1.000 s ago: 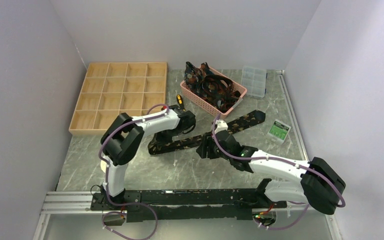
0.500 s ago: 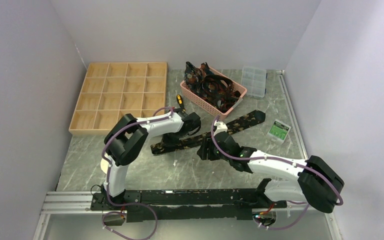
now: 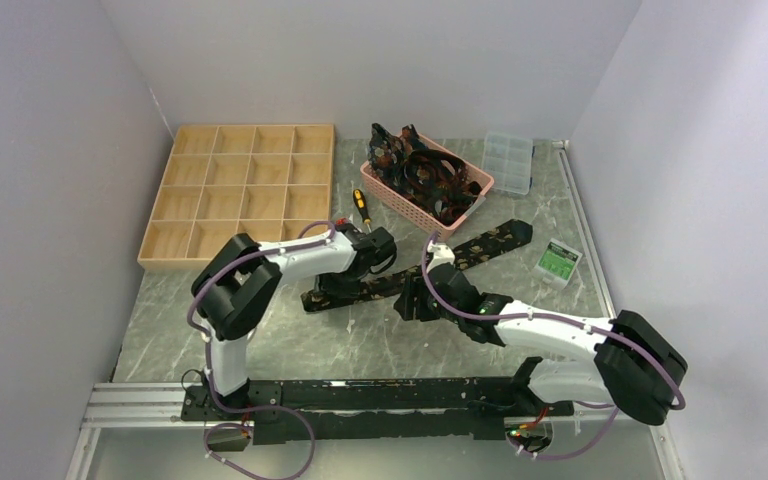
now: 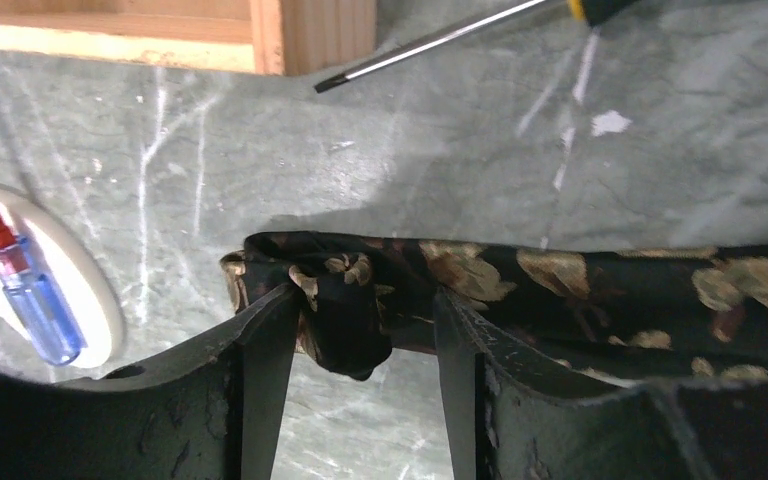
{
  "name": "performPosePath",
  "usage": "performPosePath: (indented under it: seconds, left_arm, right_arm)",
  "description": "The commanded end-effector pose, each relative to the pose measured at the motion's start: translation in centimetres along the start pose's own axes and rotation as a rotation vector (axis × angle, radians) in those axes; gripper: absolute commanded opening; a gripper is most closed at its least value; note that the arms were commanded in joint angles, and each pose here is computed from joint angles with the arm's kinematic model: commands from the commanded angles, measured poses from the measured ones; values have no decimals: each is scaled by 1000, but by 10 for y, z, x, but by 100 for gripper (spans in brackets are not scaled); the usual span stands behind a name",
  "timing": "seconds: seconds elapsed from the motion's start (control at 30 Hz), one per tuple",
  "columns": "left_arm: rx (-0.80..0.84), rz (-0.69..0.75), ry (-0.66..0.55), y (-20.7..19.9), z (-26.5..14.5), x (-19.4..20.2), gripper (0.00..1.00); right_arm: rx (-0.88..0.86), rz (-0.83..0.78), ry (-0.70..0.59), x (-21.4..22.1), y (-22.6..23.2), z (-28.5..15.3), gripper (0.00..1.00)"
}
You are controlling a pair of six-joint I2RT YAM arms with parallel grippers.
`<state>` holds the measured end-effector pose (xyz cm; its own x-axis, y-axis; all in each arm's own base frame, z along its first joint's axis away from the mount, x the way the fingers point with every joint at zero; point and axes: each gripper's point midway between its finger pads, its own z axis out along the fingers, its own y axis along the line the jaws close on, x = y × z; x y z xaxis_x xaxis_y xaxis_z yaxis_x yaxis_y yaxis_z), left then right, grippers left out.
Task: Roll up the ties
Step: Roll the tie at the center of the board.
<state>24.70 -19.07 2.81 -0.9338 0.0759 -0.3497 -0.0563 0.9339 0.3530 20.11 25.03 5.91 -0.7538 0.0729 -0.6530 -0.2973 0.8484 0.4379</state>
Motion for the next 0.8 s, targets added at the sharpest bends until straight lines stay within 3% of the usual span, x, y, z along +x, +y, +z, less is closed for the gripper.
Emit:
performPosePath:
  seconds: [0.0,0.5,0.67,0.77]
  left_arm:
    - [172,-68,-32,-24,-23,-10,58]
    - [304,-200,-165,16,-77,-21,64]
    - [319,-408,-247,58,-70,-12,69]
    - [453,-565,-272,75,-54,-4,71]
  right_arm:
    - [-14,-14,-20,-7,5,2,58]
    - [-133,-51,-7,-28,45,6,60]
    - [-248,-40,22,-44,88,21,59]
    - [-270,-53,45,-50,109,39,60]
